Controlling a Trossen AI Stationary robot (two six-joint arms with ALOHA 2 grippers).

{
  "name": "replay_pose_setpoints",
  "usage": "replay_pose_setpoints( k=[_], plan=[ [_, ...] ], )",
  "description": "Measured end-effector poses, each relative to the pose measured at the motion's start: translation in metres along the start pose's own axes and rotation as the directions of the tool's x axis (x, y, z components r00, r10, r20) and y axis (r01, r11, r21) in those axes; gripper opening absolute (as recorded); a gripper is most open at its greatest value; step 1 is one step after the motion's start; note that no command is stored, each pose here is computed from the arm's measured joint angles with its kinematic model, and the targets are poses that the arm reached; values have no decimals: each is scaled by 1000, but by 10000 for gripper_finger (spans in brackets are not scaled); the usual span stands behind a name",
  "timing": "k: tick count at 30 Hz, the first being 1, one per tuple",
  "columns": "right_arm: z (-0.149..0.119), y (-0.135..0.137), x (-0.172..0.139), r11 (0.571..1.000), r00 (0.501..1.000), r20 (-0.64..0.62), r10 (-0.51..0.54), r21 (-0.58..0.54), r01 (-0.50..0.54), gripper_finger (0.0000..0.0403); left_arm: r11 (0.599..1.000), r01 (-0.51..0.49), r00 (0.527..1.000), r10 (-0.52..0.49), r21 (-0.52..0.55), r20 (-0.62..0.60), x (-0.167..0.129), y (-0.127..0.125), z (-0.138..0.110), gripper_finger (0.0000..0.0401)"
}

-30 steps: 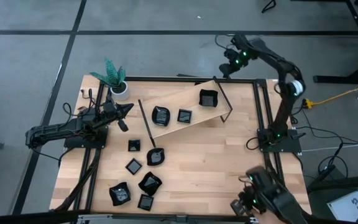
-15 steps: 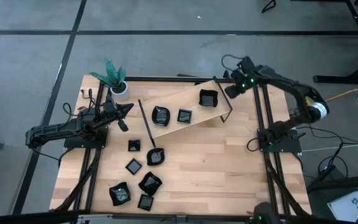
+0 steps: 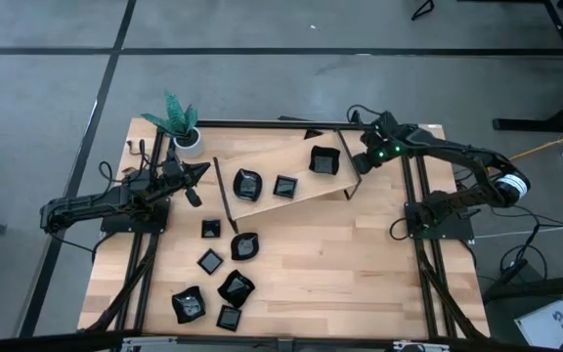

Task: Pick & Place Mini shaped plates
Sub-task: Move the shelf to the center of the table

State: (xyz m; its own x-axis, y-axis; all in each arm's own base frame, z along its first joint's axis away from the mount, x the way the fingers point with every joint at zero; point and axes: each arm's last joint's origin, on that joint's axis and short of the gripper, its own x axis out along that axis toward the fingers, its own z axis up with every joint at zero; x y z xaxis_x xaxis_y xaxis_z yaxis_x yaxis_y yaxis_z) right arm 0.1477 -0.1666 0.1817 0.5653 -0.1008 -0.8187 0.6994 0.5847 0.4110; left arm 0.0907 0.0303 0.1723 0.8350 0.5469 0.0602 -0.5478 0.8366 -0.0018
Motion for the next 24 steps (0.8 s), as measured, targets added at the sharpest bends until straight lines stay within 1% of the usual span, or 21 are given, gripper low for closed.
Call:
replay_pose_setpoints(
  k=[6,14,18,24],
  plan=[
    [-3,14,5,1000,1000,-22,20,-7,-20,5,1000,0,1000,0,0,0,0,0,0,4],
    [-12,39,14,999,998,-56,-3,-38,1,5,1000,0,1000,0,0,0,0,0,0,4],
    [-18,51,18,999,997,-79,7,-45,-11,5,1000,-2,1000,2,0,1,0,0,0,4],
    [-28,69,22,997,995,-103,-9,-71,2,5,1000,-4,1000,4,-1,2,0,0,0,4]
  ],
)
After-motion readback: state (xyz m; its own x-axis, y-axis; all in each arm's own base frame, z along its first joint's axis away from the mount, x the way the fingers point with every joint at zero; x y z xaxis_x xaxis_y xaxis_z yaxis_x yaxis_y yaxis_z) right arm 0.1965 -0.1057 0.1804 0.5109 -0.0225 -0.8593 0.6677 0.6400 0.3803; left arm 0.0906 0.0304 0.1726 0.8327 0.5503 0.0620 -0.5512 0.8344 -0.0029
